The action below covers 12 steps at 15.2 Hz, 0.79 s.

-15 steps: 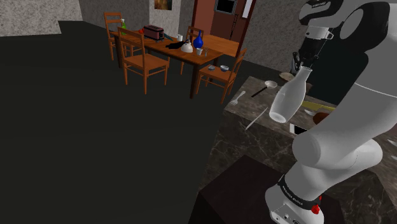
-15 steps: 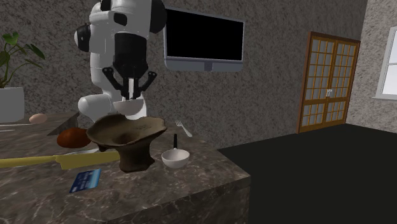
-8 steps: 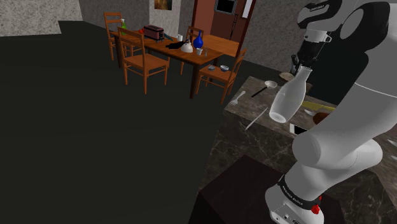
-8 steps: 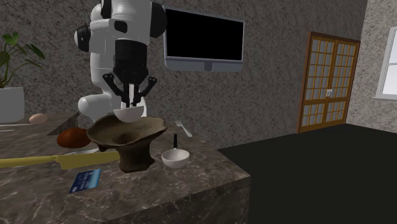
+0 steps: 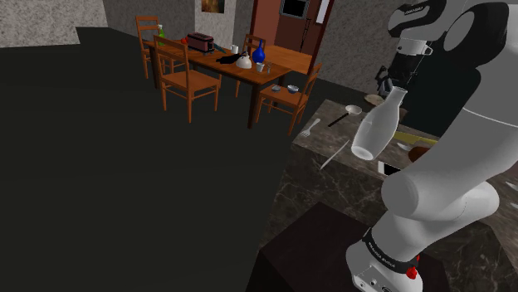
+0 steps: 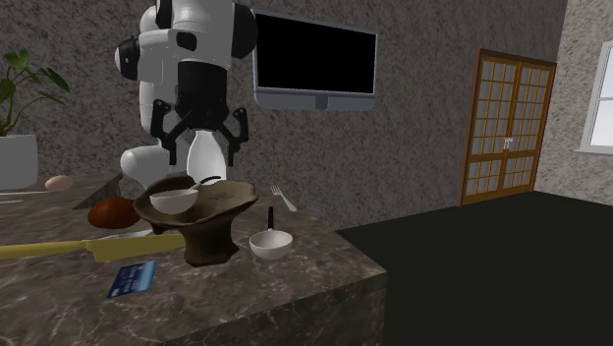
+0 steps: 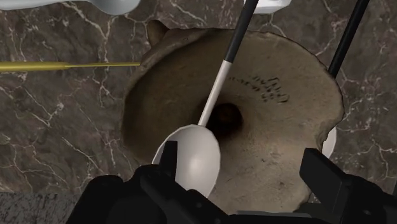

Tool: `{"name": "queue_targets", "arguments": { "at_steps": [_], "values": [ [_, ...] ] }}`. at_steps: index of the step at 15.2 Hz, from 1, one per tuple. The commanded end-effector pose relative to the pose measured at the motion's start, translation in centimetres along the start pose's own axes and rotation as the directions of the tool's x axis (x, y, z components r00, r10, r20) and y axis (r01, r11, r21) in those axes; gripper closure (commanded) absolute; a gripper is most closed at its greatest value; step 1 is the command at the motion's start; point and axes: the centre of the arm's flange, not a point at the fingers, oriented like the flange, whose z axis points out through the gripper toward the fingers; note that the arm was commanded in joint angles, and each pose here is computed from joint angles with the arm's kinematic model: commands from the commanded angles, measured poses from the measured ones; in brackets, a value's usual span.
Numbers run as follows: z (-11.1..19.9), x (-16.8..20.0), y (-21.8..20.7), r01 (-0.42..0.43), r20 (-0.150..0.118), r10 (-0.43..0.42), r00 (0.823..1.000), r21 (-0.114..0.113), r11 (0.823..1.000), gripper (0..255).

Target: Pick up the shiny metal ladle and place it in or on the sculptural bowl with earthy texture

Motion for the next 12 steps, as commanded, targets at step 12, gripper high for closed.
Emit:
{"name": "queue_targets", "arguments": {
  "at_steps": [12],
  "values": [
    [-5.0, 0.0, 0.0, 0.0, 0.0, 0.0, 1.0, 0.0, 1.0, 0]
  ]
}}
